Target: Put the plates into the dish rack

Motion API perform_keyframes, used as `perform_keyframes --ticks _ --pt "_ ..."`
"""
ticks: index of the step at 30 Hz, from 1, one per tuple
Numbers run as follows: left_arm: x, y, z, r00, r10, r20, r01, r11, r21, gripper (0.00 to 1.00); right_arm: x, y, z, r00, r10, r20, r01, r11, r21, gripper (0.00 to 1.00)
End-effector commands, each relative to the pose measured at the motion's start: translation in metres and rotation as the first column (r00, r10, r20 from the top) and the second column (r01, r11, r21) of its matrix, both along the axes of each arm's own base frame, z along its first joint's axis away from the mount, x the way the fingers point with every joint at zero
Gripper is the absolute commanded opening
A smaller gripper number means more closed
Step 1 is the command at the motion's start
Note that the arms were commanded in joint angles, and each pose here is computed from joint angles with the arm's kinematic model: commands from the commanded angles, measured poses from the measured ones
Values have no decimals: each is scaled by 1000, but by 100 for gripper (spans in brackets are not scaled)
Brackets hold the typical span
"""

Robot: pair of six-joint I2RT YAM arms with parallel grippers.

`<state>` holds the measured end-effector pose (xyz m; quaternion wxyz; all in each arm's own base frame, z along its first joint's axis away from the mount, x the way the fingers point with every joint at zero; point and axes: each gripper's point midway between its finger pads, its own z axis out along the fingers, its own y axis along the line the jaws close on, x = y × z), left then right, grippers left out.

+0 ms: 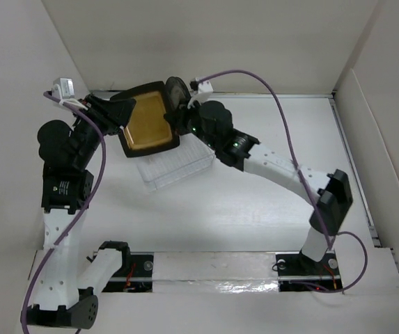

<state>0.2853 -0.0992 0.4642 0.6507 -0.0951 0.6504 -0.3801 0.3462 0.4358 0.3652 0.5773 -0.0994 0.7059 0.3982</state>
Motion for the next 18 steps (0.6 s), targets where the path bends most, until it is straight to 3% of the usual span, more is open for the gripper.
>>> perform_keyframes --ticks 1,3,4,9,10,11,18 --pt "-25 1 58 990 -4 142 8 1000 -29 27 41 -6 53 980 -159 121 157 987 26 0" --pt "-35 -1 80 982 -19 190 25 999 -30 36 56 -6 75 963 -222 156 219 975 36 0" --pt "-38 -2 85 980 -30 199 36 999 -27 36 68 3 54 962 -236 140 240 971 -13 0" --pt "-53 -10 96 966 -66 250 68 998 3 52 102 9 44 923 -344 172 365 924 -114 0" --pt "-52 -10 95 965 -66 252 65 998 13 52 98 9 63 918 -350 189 373 922 -103 0" --pt "-55 -12 93 963 -78 257 75 997 18 52 109 15 40 909 -371 189 400 904 -149 0" --pt "-41 -23 43 982 -105 155 100 994 39 52 117 16 18 873 -414 259 475 843 -252 0"
